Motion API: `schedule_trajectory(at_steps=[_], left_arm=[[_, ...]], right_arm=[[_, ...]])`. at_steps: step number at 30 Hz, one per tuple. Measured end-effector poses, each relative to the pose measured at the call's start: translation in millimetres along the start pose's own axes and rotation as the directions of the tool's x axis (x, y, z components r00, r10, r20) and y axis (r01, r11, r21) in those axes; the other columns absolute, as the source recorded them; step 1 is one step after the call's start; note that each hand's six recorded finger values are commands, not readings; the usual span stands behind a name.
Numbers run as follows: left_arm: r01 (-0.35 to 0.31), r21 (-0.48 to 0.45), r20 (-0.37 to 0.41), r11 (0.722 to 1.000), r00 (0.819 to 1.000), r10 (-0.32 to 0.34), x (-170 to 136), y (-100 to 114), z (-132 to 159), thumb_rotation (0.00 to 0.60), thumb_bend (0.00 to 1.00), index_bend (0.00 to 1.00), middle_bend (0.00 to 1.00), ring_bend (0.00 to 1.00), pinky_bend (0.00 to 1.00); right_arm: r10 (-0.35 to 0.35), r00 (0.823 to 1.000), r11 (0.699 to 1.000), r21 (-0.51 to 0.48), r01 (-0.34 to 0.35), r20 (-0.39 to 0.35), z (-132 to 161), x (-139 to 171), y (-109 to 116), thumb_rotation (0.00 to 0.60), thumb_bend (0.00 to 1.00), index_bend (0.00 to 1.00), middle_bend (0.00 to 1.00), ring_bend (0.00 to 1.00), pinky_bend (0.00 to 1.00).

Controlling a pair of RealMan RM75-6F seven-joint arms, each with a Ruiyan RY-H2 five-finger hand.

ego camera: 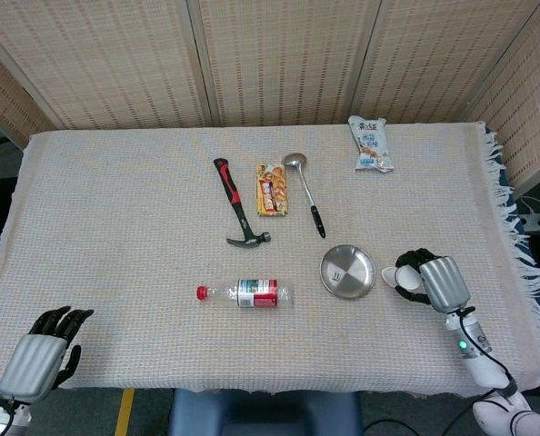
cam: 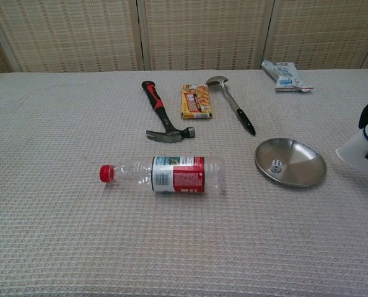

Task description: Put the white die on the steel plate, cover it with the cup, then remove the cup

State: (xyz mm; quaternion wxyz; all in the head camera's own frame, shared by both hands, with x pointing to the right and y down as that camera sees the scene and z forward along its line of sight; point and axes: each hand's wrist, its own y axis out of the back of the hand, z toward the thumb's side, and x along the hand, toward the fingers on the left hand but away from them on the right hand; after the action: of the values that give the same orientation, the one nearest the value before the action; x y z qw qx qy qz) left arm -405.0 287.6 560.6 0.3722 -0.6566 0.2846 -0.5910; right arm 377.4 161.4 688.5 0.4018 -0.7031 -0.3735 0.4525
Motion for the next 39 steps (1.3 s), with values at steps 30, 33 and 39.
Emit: schedule_trajectory(at_steps=[30, 33, 39], left_arm=[[-0.002, -0.004, -0.004, 1.000, 1.000, 0.002, 0.7, 0.3, -1.8, 0.600, 0.58, 0.16, 0.20, 0.14, 0.18], [0.000, -0.001, 0.002, 1.000, 1.000, 0.000, 0.5, -0.2, -0.8, 0.600, 0.58, 0.16, 0.20, 0.14, 0.18], [0.006, 0.004, 0.009, 1.000, 1.000, -0.006, 0.4, -1.6, 1.0, 0.600, 0.58, 0.16, 0.20, 0.14, 0.18]], right_arm=[[0.086, 0.996, 0.996, -0.034, -0.085, 0.015, -1.6, 18.2, 12.5, 0.600, 0.06, 0.00, 0.05, 0.00, 0.17], [0.078, 0.997, 0.997, -0.030, -0.077, 0.018, 14.6, 31.6, 25.0, 0.600, 0.06, 0.00, 0.05, 0.00, 0.17], [0.078, 0.992, 0.995, 0.053, -0.084, 0.098, 41.1, 60.6, 47.8, 0.600, 0.10, 0.00, 0.05, 0.00, 0.17]])
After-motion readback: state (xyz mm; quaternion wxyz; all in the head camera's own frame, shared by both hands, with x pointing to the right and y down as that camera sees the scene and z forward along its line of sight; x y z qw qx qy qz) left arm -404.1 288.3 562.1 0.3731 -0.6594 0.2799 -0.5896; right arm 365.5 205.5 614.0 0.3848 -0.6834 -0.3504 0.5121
